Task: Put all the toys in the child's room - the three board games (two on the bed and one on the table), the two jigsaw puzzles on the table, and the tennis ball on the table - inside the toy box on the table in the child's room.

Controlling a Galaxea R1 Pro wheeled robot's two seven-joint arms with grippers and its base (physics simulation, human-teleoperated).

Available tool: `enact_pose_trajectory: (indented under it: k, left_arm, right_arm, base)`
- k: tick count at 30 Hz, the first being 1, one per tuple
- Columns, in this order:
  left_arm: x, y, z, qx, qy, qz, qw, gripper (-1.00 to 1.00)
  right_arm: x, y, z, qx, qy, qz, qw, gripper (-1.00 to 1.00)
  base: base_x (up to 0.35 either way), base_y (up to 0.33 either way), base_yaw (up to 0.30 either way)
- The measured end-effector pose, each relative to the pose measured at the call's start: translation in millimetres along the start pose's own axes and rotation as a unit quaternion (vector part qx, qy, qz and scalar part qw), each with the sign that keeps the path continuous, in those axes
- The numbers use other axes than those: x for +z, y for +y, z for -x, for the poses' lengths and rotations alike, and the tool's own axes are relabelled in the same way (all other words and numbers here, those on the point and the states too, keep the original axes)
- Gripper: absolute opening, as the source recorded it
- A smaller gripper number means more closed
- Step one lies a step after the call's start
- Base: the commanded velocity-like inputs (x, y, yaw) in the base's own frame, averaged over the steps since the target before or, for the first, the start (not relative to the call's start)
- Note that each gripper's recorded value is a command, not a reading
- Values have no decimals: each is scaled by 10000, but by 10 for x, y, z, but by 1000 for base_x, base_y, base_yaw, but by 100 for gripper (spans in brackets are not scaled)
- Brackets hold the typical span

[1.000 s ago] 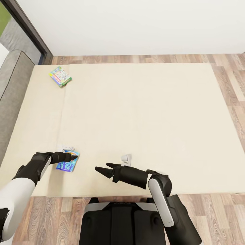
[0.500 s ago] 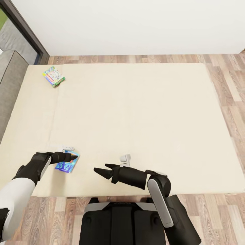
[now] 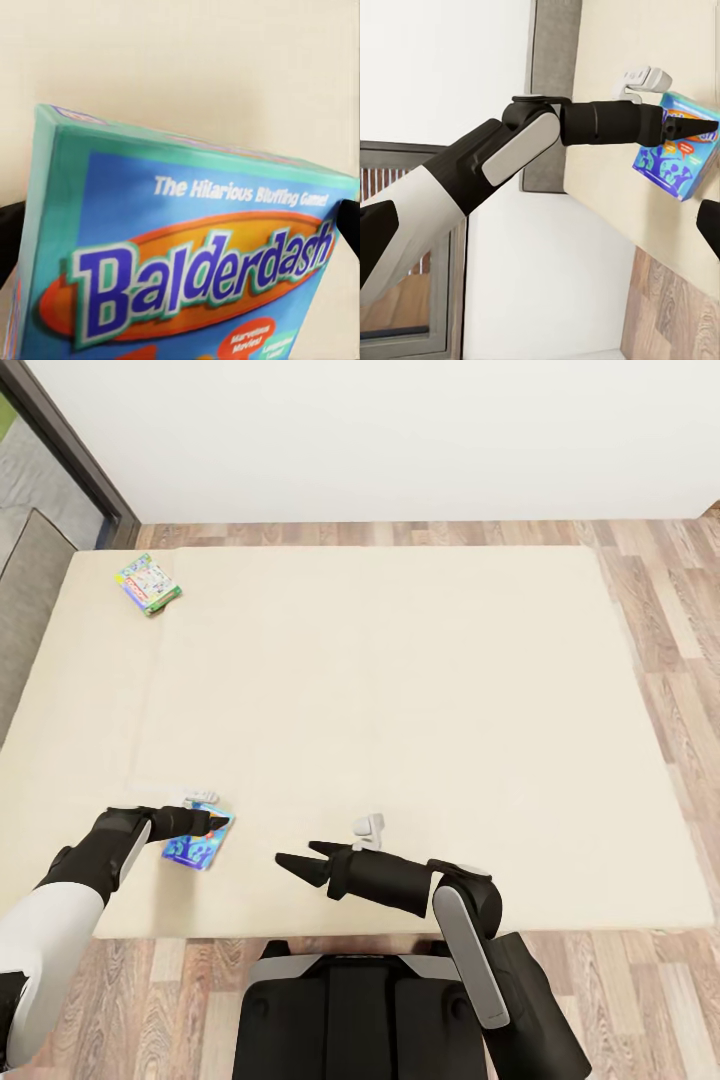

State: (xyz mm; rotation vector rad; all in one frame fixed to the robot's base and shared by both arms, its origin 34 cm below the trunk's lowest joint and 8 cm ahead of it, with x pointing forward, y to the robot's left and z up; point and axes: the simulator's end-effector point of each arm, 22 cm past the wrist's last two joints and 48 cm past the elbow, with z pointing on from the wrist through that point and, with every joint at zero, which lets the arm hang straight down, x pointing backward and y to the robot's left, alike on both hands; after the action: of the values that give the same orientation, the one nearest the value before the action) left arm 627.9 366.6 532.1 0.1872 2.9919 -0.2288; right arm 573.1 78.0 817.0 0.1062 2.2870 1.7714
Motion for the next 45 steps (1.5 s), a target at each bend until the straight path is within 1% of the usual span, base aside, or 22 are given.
enact_pose_trajectory:
  k: [27, 35, 45]
  left_arm:
    - [5, -18, 0, -2, 3, -17, 10000, 100]
    - [1, -6, -3, -7, 8, -10, 10000, 100]
    - [-3, 7, -6, -14, 12, 2, 10000, 100]
  right_arm:
    - [0, 1, 0, -1, -1, 2, 10000, 100]
    - [0, 1, 0, -1, -1, 3, 10000, 100]
    - [0, 1, 1, -1, -1, 2, 10000, 100]
  base:
    - [0, -200, 0]
    - [0, -34, 0]
    - [0, 61, 0]
